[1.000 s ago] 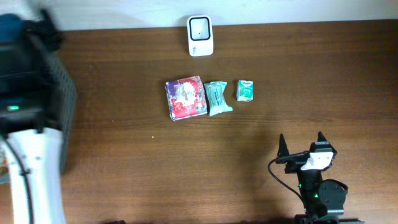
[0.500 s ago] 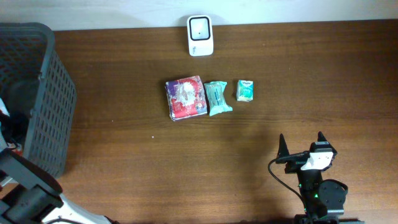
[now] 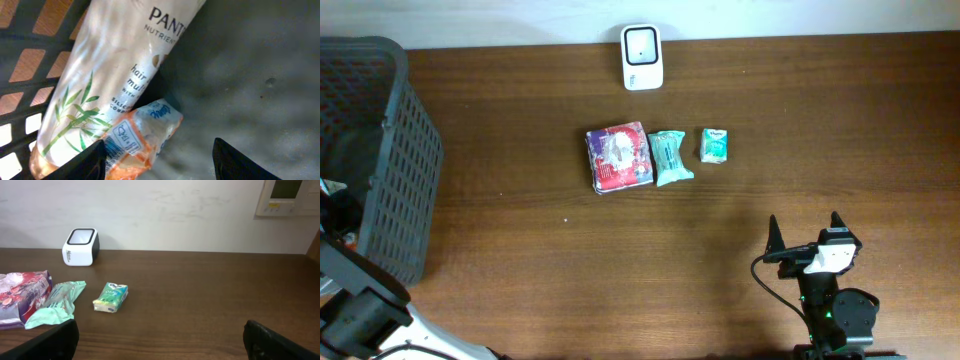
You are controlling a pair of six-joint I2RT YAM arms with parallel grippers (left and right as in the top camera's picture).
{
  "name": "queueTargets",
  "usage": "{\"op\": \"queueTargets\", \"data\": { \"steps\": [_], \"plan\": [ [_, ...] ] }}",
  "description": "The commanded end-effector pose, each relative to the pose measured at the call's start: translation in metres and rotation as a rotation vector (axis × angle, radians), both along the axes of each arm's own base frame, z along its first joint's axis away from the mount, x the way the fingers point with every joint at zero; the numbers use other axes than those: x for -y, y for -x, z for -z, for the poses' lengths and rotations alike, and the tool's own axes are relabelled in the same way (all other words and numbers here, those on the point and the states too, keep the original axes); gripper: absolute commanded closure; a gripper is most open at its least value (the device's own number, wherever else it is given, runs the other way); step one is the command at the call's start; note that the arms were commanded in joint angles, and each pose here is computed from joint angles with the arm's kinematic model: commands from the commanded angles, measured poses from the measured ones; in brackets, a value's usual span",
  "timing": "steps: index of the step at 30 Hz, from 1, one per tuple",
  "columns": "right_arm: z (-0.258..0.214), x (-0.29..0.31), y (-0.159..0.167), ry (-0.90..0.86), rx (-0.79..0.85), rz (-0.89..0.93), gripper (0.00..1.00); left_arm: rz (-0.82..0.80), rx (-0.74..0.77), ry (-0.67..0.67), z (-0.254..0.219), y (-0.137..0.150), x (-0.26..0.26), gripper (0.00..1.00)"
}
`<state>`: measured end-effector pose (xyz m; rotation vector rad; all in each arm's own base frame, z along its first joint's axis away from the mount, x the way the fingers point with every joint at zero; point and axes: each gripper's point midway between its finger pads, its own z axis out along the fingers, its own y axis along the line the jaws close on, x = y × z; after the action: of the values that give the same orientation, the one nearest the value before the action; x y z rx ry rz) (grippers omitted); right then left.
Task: Scan the item barcode
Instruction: 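Grasp the orange tissue pack in the basket with the left gripper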
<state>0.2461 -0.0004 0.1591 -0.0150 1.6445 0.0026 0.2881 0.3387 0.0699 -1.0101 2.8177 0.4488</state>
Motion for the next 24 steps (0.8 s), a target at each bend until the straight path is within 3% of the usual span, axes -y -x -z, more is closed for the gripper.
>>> {"op": "queueTargets", "data": {
  "steps": [1,3,4,6,7,8,11,13,15,17,19,21,24],
  "plan": [
    [0.004,0.0,0.0,-0.003,-0.005,0.004,0.01,-0.046,-0.054,-0.041,0.003,0.013,-0.01,0.37],
    [0.004,0.0,0.0,-0.003,-0.005,0.004,0.01,-0.045,-0.061,-0.036,0.007,0.015,-0.008,0.34],
    [0.004,0.0,0.0,-0.003,-0.006,0.004,0.01,-0.045,-0.062,-0.035,0.009,0.016,-0.008,0.27],
    [0.004,0.0,0.0,-0.003,-0.005,0.004,0.01,-0.062,-0.075,-0.022,0.015,0.025,-0.009,0.34],
    [0.004,0.0,0.0,-0.003,-0.005,0.004,0.01,-0.072,-0.079,-0.017,0.018,0.03,-0.011,0.4],
    [0.004,0.0,0.0,-0.003,-0.005,0.004,0.01,-0.083,-0.079,-0.016,0.019,0.033,-0.013,0.52],
    [0.004,0.0,0.0,-0.003,-0.006,0.004,0.01,-0.085,-0.071,-0.025,0.016,0.032,-0.016,0.97],
    [0.004,0.0,0.0,-0.003,-0.005,0.004,0.01,-0.059,-0.029,-0.038,-0.006,0.014,-0.015,1.0],
    [0.004,0.0,0.0,-0.003,-0.005,0.004,0.01,0.032,0.169,0.003,-0.054,-0.035,0.005,1.0],
    [0.004,0.0,0.0,-0.003,-0.005,0.004,0.01,0.143,0.423,-0.006,-0.131,-0.088,0.031,1.0],
    [0.004,0.0,0.0,-0.003,-0.006,0.004,0.01,0.104,0.605,-0.089,-0.21,-0.107,0.045,1.0],
    [0.004,0.0,0.0,-0.003,-0.005,0.004,0.01,0.098,0.722,-0.083,-0.249,-0.112,0.067,1.0],
    [0.004,0.0,0.0,-0.003,-0.005,0.004,0.01,0.034,1.012,0.26,-0.296,-0.136,0.131,1.0]
  ]
}}
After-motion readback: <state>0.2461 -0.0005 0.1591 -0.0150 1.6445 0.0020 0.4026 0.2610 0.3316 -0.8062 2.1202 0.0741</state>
